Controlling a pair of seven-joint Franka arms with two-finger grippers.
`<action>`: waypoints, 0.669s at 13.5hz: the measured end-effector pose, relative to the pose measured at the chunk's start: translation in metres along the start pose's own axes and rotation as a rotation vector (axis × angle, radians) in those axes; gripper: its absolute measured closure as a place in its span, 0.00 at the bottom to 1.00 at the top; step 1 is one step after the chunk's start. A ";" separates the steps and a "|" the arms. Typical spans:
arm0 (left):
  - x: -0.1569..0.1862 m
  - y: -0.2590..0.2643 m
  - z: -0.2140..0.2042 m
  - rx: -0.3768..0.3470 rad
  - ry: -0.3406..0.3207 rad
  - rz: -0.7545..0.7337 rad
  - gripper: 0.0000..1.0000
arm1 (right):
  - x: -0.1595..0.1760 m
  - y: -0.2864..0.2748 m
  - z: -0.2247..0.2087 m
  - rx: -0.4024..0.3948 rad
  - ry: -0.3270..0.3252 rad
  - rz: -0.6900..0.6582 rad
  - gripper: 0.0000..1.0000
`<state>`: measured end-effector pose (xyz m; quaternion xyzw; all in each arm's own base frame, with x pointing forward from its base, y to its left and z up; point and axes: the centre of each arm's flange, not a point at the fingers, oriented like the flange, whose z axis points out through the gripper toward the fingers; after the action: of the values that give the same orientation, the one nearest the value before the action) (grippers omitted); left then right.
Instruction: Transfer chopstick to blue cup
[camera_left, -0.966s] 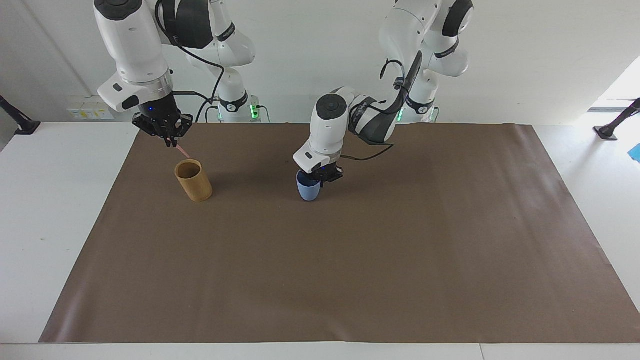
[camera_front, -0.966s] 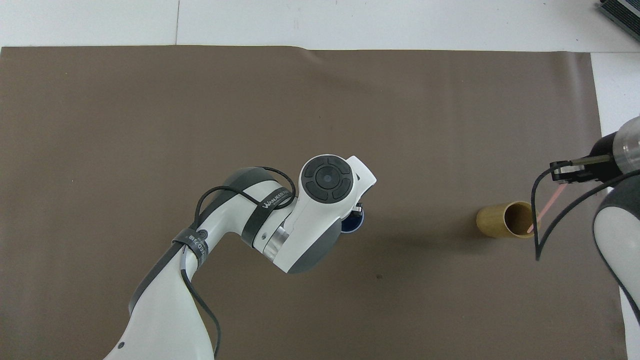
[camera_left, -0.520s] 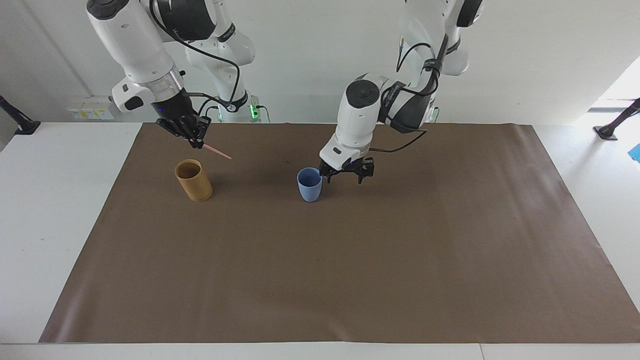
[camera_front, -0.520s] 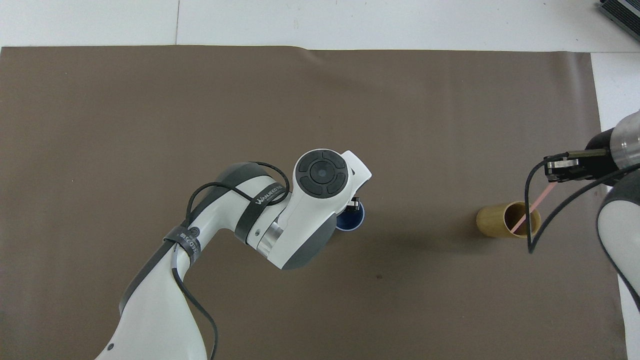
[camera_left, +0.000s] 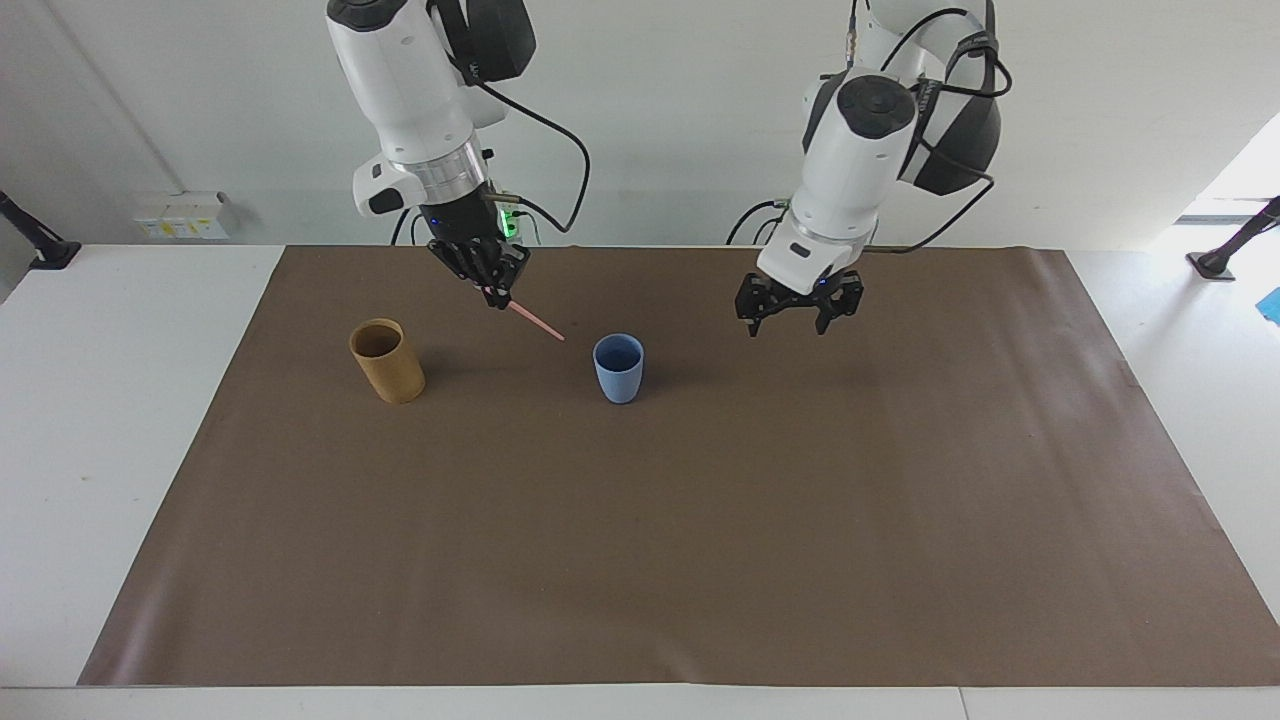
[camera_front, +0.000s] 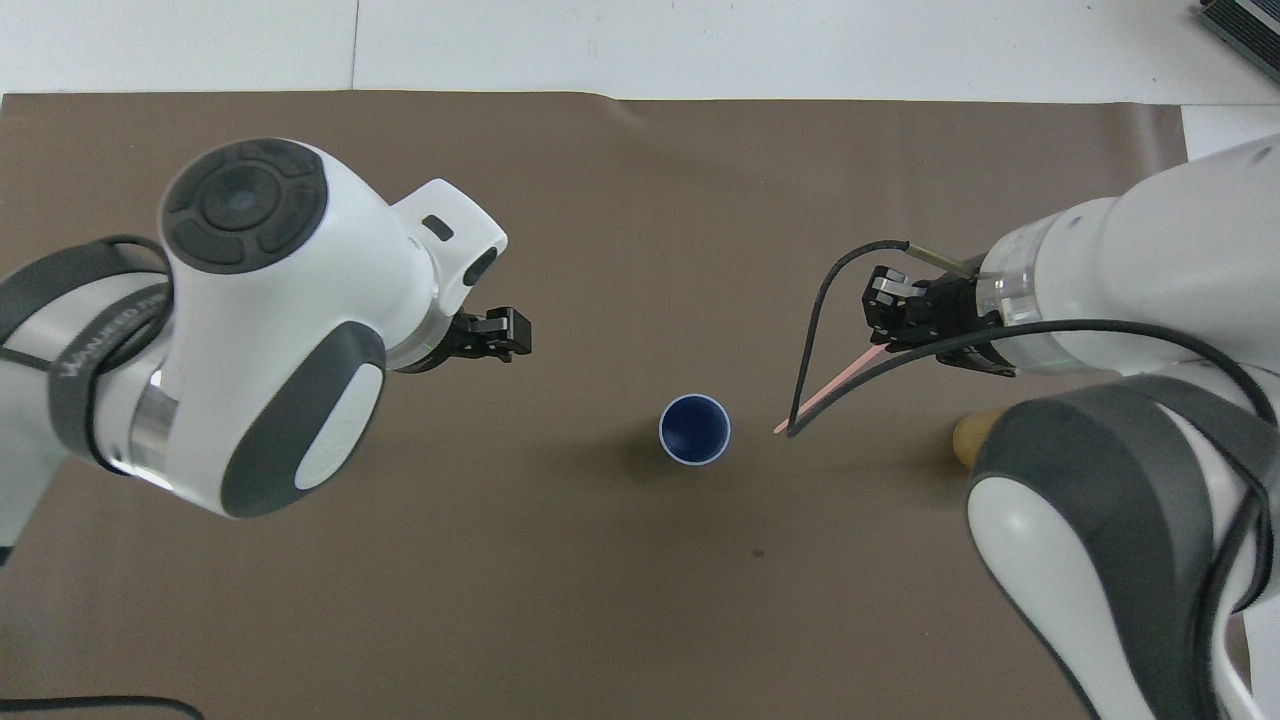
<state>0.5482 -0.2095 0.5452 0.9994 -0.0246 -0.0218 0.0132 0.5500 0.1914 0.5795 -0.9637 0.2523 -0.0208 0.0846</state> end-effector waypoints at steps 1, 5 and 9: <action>0.004 -0.024 -0.002 0.002 -0.010 0.015 0.00 | -0.004 -0.007 0.005 0.002 -0.003 0.007 0.90; 0.019 -0.116 0.000 -0.004 -0.028 0.093 0.00 | -0.027 -0.035 0.028 0.008 -0.010 0.008 0.90; 0.022 -0.176 -0.001 -0.012 -0.030 0.145 0.00 | -0.037 -0.040 0.058 0.010 -0.008 -0.015 0.90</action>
<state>0.5784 -0.0349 0.5402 0.9944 -0.0970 -0.0361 0.0205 0.5418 0.2533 0.5290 -0.9652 0.2448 -0.0189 0.0904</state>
